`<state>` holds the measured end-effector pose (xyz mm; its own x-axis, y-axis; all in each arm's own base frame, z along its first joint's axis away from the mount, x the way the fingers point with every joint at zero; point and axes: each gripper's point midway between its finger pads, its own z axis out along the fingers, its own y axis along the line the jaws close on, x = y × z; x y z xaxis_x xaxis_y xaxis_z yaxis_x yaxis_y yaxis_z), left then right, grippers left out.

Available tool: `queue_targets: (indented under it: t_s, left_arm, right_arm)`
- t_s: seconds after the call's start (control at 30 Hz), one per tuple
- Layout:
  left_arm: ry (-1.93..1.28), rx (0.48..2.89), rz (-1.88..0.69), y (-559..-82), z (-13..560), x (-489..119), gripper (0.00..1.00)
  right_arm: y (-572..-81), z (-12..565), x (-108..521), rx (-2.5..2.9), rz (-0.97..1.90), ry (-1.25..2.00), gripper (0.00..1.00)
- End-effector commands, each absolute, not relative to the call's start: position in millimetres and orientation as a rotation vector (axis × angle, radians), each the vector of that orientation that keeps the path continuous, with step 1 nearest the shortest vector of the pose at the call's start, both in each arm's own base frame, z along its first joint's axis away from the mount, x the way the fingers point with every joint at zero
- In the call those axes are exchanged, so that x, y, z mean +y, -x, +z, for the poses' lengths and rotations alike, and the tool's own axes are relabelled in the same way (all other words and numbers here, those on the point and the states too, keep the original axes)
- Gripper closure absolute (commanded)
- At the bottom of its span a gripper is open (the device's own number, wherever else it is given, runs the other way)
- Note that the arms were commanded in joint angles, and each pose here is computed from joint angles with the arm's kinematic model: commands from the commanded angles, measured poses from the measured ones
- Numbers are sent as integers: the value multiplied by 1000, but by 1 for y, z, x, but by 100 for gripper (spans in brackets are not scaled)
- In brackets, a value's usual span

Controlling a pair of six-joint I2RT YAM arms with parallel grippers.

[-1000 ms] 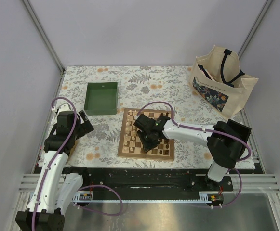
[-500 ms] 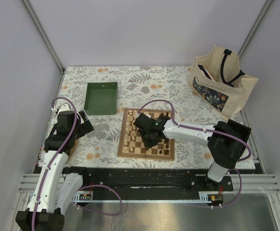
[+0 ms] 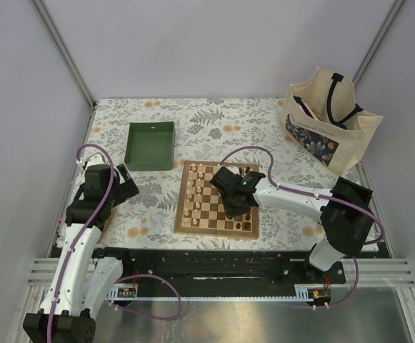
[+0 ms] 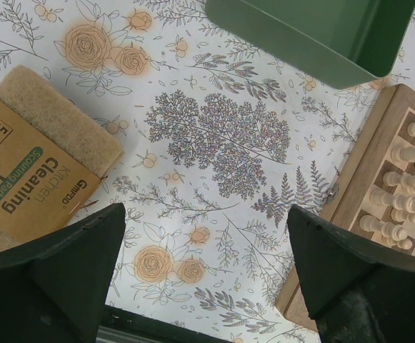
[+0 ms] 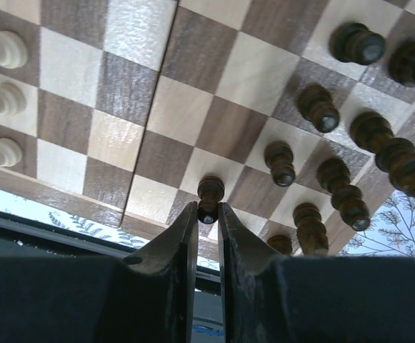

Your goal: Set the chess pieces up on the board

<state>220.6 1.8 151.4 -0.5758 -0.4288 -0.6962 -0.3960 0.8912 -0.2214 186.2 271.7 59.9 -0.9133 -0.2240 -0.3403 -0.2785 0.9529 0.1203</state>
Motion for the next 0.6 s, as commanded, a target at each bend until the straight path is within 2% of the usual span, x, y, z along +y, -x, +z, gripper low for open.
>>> queue_targets:
  t_s: [0.0, 0.57]
  left_arm:
    - [569, 2207, -78, -231, 161, 0, 1]
    - [569, 2206, -77, -231, 161, 0, 1]
  right_arm:
    - [-195, 69, 258, 2743, 215, 263, 78]
    - [-198, 69, 242, 2741, 159, 217, 78]
